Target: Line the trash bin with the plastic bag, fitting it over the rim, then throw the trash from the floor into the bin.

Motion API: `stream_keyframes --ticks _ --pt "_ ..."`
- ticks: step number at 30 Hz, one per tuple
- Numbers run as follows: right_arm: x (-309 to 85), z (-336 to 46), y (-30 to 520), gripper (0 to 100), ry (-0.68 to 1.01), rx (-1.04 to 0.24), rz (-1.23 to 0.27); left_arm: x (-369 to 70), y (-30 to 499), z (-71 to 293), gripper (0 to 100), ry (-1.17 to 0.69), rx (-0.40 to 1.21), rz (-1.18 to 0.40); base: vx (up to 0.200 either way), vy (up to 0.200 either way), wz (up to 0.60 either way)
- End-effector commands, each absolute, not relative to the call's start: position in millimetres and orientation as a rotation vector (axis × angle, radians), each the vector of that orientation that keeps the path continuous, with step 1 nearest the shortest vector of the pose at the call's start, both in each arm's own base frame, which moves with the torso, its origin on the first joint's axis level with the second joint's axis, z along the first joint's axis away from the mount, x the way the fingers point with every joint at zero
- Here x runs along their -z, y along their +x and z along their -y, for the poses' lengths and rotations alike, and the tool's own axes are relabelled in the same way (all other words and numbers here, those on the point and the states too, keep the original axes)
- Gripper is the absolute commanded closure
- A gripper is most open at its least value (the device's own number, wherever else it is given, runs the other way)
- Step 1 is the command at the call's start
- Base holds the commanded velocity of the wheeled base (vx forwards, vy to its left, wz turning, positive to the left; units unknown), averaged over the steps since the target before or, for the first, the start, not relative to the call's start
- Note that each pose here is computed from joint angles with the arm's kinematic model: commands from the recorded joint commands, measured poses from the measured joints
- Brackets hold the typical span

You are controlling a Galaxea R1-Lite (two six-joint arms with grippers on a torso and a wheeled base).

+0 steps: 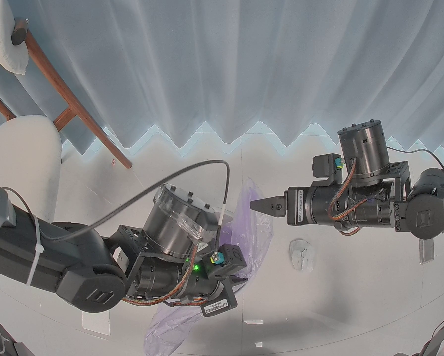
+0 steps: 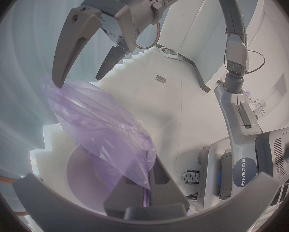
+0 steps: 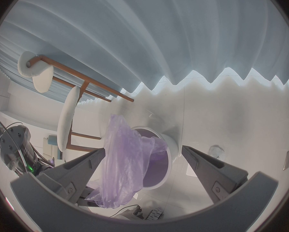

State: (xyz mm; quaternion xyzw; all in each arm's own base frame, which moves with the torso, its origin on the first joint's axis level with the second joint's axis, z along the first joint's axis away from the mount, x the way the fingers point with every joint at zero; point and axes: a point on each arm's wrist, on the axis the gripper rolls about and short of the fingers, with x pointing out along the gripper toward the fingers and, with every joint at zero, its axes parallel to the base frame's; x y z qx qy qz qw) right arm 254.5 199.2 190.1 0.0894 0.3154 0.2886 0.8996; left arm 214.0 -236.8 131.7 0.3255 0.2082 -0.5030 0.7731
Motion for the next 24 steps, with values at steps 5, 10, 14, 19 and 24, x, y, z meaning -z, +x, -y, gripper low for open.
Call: stream_keyframes --ticks 5,10,14,19,24 --pt "-188.2 -205.1 249.6 0 0.163 -0.611 -0.654 -130.3 214.1 235.6 100 0.712 1.065 -0.459 0.000 0.000 0.00" --pt "-186.1 -205.0 250.6 0 0.159 -0.597 -0.658 -130.8 215.1 233.7 100 0.711 1.057 -0.461 0.000 0.000 0.00" --pt "-178.2 -199.8 251.1 0 0.149 -0.561 -0.679 -131.6 215.8 233.1 100 0.709 1.054 -0.459 0.000 0.000 0.00" --pt "-170.9 -194.2 248.8 0 0.140 -0.544 -0.704 -132.1 216.1 233.4 100 0.708 1.053 -0.456 0.000 0.000 0.00" --pt "-165.1 -186.8 253.4 0 0.134 -0.516 -0.717 -132.5 216.2 233.5 100 0.707 1.053 -0.454 0.000 0.000 0.00"
